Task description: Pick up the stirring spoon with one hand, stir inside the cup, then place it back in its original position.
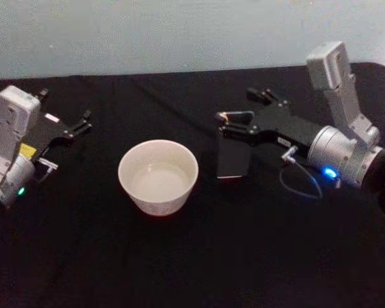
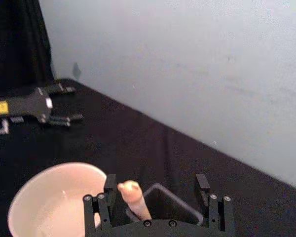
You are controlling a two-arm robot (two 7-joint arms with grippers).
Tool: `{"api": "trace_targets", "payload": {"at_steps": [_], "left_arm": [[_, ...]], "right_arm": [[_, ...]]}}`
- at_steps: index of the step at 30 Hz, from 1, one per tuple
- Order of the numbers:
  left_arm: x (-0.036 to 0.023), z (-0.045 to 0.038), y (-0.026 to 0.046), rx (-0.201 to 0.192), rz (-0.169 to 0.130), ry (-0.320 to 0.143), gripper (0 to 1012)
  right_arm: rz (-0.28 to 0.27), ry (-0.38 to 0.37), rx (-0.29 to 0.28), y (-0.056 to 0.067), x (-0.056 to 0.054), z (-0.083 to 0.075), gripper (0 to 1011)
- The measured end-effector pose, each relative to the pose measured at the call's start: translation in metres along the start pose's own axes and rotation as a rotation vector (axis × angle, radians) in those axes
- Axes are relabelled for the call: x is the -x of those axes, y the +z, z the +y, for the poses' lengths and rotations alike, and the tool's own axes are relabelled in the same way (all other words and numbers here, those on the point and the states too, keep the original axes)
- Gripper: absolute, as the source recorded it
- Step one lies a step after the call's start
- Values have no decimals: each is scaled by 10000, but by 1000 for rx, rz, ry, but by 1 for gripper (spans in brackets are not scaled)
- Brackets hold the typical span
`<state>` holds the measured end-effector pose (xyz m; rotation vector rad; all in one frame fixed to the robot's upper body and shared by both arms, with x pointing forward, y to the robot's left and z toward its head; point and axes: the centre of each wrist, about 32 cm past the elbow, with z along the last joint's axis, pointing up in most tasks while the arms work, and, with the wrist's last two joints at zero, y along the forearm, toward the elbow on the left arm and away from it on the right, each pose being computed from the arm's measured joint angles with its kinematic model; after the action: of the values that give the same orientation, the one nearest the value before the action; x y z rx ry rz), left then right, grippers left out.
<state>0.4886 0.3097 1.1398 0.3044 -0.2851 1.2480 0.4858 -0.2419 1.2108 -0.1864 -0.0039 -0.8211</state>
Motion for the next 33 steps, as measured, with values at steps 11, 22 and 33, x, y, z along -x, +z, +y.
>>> {"api": "trace_targets", "payload": {"at_steps": [11, 22, 33], "left_arm": [[0, 0, 0, 0, 0, 0, 1001], [0, 0, 0, 0, 0, 0, 1001], [0, 0, 0, 0, 0, 0, 1001]], "right_arm": [[5, -75, -142, 218, -110, -87, 1002], [3, -323, -150, -92, -189, -22, 1003], [11, -428, -73, -628, -172, 26, 1002]]}}
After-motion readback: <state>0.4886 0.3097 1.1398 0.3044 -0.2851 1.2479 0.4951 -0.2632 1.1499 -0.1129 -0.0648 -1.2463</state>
